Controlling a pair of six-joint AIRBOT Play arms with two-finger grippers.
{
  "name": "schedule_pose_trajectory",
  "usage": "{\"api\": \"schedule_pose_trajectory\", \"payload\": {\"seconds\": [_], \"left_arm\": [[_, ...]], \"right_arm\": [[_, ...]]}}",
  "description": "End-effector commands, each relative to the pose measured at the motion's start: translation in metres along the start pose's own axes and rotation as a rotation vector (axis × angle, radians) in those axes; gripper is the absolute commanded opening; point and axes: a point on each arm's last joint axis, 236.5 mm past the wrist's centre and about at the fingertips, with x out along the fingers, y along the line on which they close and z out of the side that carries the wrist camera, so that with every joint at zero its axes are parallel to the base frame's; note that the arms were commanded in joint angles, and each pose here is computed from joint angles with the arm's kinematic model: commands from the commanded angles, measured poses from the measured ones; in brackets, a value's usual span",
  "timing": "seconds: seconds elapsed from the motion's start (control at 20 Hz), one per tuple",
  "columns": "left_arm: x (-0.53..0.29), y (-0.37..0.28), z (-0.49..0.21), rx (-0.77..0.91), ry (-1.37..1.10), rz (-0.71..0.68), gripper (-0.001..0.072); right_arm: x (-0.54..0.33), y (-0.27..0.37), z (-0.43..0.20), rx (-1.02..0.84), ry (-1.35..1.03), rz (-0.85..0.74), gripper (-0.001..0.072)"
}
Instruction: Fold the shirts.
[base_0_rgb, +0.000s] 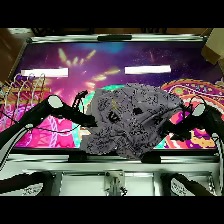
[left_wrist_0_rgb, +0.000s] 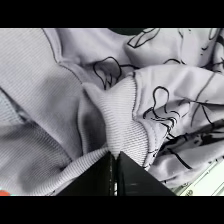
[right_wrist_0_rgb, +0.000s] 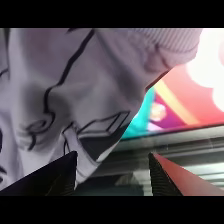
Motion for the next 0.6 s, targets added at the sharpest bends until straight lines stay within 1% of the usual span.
{"api": "schedule_pose_trajectory", "payload": {"seconds": [0.0,0.1,0.2,0.25,0.3,0.35,0.4,0.5,0.55], "left_arm": [[-0.009,-0.001,0.003,0.042,-0.022,-0.001,0.0068],[-0.01,-0.001,0.004,0.042,-0.025,-0.001,0.0068],[-0.013,-0.004,0.006,0.051,-0.029,-0.003,0.0068],[-0.016,-0.005,0.009,0.055,-0.039,-0.004,0.0068],[-0.019,-0.007,0.014,0.061,-0.05,-0.003,0.0068],[-0.023,-0.008,0.019,0.066,-0.065,-0.003,0.0068],[-0.03,-0.009,0.026,0.072,-0.08,-0.004,0.0068],[-0.055,-0.012,0.04,0.106,-0.107,0.004,0.0068],[-0.073,-0.01,0.05,0.131,-0.132,0.029,0.0068]], "right_arm": [[0.015,0.017,0.016,0.077,-0.025,0.081,0.0569],[0.026,0.033,0.02,0.1,0.002,0.154,0.0568],[0.033,0.037,0.018,0.136,0.033,0.172,0.0558],[0.034,0.037,0.017,0.144,0.045,0.174,0.0484],[0.034,0.037,0.016,0.146,0.051,0.175,0.0272],[0.034,0.039,0.014,0.146,0.057,0.182,0.0143],[0.03,0.043,0.016,0.114,0.055,0.198,0.0092],[0.009,0.05,0.024,-0.016,0.04,0.204,0.0091],[-0.011,0.055,0.036,-0.084,0.003,0.202,0.0091]]}}
